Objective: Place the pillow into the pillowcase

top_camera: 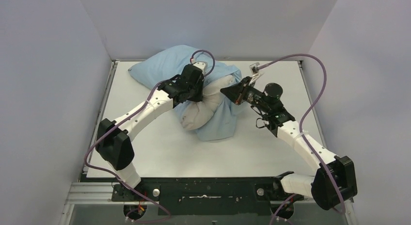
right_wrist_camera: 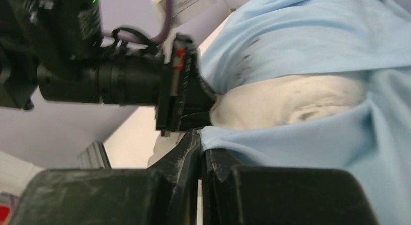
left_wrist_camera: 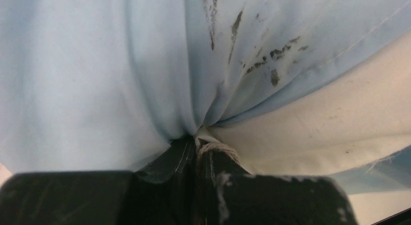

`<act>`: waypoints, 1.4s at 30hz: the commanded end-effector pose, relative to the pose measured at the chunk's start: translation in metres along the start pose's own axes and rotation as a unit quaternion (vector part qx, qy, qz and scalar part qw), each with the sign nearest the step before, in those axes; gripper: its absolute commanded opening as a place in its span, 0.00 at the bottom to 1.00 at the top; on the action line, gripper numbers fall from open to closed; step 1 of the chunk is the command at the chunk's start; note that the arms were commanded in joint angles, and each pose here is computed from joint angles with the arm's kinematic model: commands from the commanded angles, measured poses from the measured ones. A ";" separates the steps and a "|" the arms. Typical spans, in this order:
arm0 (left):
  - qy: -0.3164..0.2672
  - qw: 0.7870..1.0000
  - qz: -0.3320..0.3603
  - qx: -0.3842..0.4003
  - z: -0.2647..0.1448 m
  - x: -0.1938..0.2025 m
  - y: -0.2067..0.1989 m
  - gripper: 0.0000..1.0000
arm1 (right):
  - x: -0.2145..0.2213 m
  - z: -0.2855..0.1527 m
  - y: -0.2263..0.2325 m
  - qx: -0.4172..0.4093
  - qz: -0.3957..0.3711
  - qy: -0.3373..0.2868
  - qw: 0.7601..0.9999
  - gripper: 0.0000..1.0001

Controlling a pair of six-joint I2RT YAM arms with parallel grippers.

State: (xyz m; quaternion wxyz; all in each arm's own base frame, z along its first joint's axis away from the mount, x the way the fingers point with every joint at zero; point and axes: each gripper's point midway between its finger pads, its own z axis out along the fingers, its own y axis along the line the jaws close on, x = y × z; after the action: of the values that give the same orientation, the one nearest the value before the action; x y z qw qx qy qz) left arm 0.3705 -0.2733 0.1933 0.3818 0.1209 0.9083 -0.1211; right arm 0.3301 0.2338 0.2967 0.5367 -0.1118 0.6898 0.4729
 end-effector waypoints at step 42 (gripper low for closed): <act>-0.048 0.984 0.009 0.171 -0.049 -0.031 -0.086 0.45 | 0.060 -0.055 -0.143 0.235 0.163 0.116 0.951 0.24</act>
State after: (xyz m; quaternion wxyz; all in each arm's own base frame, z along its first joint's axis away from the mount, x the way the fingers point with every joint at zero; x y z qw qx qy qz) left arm 0.3240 -0.3504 0.1882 0.3346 0.1760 0.8922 -0.2471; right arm 0.3847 0.1623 0.1692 0.3966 -0.0112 0.8334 0.3847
